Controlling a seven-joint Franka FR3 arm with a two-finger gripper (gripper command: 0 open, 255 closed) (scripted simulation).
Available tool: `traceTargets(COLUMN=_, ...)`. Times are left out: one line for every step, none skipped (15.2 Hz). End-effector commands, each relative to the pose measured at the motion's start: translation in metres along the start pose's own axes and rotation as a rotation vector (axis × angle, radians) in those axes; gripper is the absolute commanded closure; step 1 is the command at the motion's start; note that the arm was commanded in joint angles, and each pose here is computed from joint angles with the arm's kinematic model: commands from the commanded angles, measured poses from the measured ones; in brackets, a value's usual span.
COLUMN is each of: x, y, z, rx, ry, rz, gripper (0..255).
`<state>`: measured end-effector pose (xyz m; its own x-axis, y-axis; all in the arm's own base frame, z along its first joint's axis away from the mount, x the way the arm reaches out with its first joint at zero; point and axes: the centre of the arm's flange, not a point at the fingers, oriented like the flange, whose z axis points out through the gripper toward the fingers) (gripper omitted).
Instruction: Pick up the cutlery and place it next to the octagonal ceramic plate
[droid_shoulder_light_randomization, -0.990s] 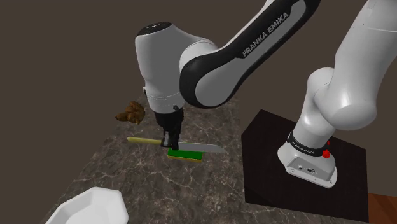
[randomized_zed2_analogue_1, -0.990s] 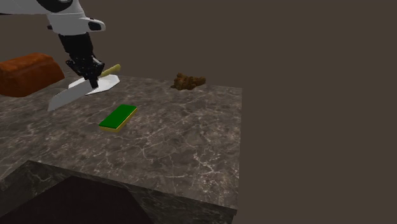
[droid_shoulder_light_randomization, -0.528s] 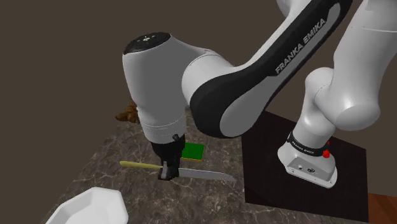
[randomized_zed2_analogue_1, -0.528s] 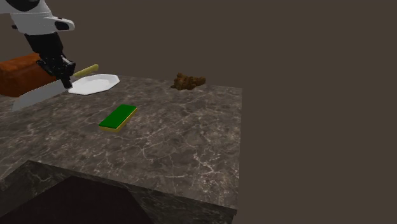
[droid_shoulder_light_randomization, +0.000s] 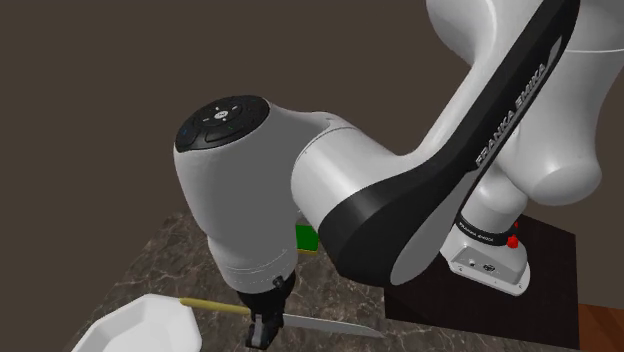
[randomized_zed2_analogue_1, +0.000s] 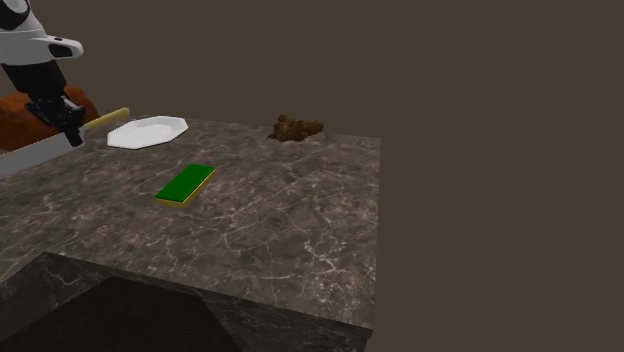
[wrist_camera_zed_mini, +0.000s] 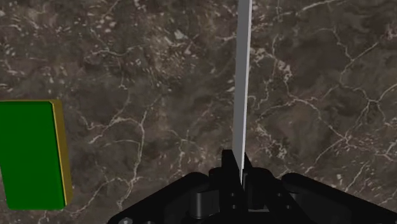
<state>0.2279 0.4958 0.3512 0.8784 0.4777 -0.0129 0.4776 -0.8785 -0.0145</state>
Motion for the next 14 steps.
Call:
traceTargets(x=0.000, y=-0.001, z=0.011, rx=0.000, ry=0.000, rz=0.000, gripper=255)
traceTargets(x=0.000, y=-0.001, z=0.016, rx=0.000, ry=0.000, rz=0.000, gripper=255)
traceTargets(x=0.000, y=-0.001, z=0.021, rx=0.000, ry=0.000, rz=0.000, gripper=255)
traceTargets(x=0.000, y=0.000, z=0.026, rx=0.000, ry=0.000, rz=0.000, gripper=255)
traceTargets(x=0.000, y=0.000, z=0.032, rx=0.000, ry=0.000, rz=0.000, gripper=255)
traceTargets(x=0.000, y=0.000, z=0.037, rx=0.000, ry=0.000, rz=0.000, gripper=255)
traceTargets(x=0.000, y=0.000, z=0.042, rx=0.000, ry=0.000, rz=0.000, gripper=255)
traceTargets(x=0.000, y=0.000, z=0.048, rx=0.000, ry=0.000, rz=0.000, gripper=255)
traceTargets(x=0.000, y=0.000, z=0.053, rx=0.000, ry=0.000, rz=0.000, gripper=255)
traceTargets(x=0.000, y=0.000, z=0.058, rx=0.000, ry=0.000, rz=0.000, gripper=255)
traceTargets(x=0.000, y=0.000, z=0.063, rx=0.000, ry=0.000, rz=0.000, gripper=255)
traceTargets(x=0.000, y=0.000, z=0.069, rx=0.000, ry=0.000, rz=0.000, gripper=255)
traceTargets(x=0.000, y=0.000, z=0.074, rx=0.000, ry=0.000, rz=0.000, gripper=255)
traceTargets(x=0.000, y=0.000, z=0.079, rx=0.000, ry=0.000, rz=0.000, gripper=255)
